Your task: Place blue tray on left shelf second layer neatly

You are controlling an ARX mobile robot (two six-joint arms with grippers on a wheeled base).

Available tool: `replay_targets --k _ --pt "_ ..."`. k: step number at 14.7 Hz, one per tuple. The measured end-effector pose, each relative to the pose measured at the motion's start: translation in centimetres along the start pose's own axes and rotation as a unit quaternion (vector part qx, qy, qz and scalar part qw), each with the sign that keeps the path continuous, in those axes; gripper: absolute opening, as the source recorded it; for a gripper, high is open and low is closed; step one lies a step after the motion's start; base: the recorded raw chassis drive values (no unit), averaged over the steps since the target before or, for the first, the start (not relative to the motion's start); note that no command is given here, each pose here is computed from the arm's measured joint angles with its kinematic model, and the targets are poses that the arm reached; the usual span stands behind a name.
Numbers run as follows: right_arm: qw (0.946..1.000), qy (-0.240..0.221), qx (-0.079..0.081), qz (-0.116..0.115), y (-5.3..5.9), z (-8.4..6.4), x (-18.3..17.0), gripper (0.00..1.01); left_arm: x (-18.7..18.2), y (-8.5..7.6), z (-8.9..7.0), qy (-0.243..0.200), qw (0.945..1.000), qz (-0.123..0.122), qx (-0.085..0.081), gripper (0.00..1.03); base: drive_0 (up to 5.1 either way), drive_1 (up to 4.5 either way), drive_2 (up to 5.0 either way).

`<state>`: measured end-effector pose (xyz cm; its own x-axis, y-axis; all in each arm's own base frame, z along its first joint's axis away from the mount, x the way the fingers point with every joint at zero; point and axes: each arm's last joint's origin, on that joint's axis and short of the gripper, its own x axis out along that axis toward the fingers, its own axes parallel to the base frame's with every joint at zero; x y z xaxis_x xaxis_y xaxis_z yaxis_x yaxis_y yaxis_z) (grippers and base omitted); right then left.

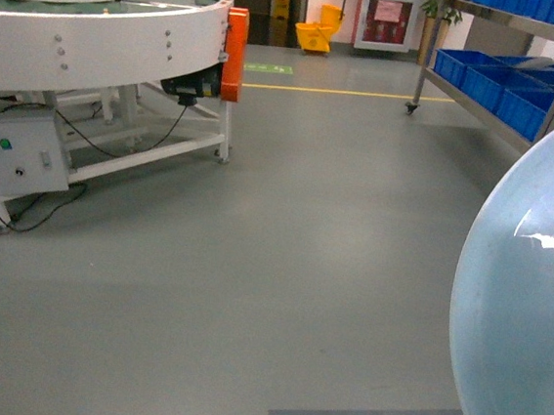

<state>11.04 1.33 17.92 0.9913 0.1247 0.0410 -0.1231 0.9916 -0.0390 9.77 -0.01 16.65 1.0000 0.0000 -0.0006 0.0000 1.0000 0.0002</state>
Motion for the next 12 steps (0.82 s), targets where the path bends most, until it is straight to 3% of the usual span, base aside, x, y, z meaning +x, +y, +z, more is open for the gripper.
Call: replay_targets --k 9,12 --pt "1.0000 0.004 -0.002 0.000 0.00 -0.12 0.01 0.02 0.00 0.00 -0.04 0.002 1.0000 0.000 0.000 0.98 0.0 3.95 -3.9" --pt "1.0000 0.003 -0.002 0.000 0.01 -0.10 0.00 0.02 0.00 0.00 -0.03 0.002 1.0000 0.001 0.000 0.98 2.8 2.25 -5.0"
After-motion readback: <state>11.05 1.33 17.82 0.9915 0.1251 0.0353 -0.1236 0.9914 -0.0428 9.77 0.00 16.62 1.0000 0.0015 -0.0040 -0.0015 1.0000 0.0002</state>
